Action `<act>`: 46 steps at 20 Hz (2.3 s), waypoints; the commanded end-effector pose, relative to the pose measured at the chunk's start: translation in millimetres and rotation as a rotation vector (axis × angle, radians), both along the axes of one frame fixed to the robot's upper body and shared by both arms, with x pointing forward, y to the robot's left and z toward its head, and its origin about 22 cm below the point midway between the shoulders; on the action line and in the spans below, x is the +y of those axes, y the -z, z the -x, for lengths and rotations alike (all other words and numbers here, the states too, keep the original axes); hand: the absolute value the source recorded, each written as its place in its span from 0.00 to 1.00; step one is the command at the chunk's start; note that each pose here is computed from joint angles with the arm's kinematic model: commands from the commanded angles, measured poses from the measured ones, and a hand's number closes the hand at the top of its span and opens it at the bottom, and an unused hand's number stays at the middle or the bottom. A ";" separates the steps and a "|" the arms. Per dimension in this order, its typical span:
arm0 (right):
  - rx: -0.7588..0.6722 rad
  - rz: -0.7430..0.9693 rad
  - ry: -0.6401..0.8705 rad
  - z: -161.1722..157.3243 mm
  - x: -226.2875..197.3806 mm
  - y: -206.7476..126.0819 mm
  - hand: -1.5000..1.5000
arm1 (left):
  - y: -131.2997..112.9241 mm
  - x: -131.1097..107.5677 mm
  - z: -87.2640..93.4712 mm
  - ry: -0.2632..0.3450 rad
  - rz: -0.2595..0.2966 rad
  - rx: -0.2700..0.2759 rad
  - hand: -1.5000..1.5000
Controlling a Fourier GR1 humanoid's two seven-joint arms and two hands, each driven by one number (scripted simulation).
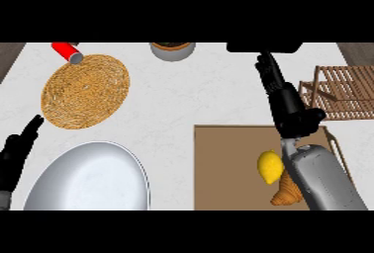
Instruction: Pick the lemon from the tray and place it in the tiered shelf
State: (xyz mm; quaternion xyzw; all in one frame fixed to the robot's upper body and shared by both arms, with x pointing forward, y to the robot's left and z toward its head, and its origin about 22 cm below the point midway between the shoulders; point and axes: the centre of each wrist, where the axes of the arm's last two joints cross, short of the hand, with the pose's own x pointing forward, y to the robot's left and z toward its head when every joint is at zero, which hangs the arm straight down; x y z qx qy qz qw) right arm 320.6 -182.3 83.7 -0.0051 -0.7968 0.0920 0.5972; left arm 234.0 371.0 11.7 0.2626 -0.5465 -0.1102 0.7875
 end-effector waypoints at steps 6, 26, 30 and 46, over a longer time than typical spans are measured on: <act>0.174 0.067 -0.062 0.4 -18.6 11.8 1.00 | -41.8 -91.1 -33.4 0.061 0.296 -0.450 0.50; 0.328 0.793 -0.163 69.8 -80.9 -89.6 0.00 | -45.1 -91.0 -22.5 0.060 0.358 -0.413 0.50; 0.376 1.049 -0.087 72.8 -56.0 -109.0 0.00 | -44.8 -97.6 -19.2 0.102 0.357 -0.404 0.50; 0.604 1.476 0.033 71.7 7.3 -41.6 0.00 | -43.8 -113.0 -16.5 0.078 0.355 -0.421 0.50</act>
